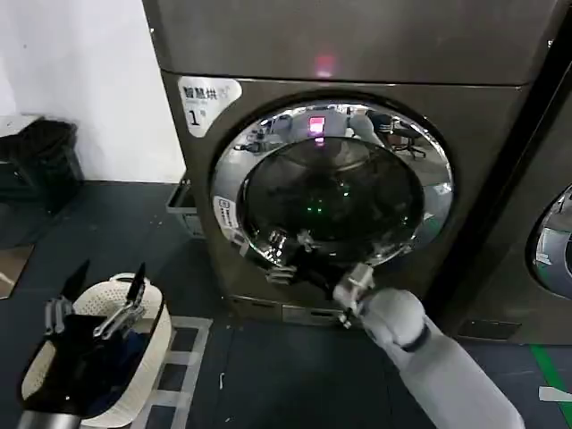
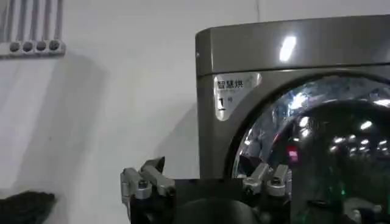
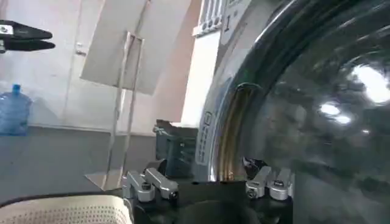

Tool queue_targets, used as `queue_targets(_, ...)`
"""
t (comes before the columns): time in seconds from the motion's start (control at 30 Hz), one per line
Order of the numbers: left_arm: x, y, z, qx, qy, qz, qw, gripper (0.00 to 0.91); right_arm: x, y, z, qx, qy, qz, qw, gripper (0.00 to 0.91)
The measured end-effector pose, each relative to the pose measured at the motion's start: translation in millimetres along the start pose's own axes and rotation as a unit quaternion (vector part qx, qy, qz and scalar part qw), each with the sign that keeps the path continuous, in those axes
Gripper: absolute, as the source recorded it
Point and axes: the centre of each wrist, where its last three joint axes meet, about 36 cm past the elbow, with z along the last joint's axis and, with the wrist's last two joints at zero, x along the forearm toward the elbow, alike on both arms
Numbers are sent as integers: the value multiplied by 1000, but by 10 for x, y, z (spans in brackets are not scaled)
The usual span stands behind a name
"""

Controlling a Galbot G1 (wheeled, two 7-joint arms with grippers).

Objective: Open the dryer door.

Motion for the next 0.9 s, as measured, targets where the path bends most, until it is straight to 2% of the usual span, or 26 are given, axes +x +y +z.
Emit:
queue_targets(0.27, -3, 11, -4, 0, 8, -3, 1000, 907, -310, 55, 27, -9, -2, -18, 1000, 907)
queue_targets(0.37, -4, 11, -3, 0, 8, -3, 1000, 907, -381, 73, 43, -25, -6, -24, 999, 907)
queue_targets(0.53, -9, 19, -8, -1, 9, -4, 1000, 907, -444, 24, 23, -50, -8, -35, 998, 907)
queue_targets(0.9, -65, 67, -52, -4, 21, -10, 1000, 907, -510, -78, -36, -67, 3, -44, 997, 907)
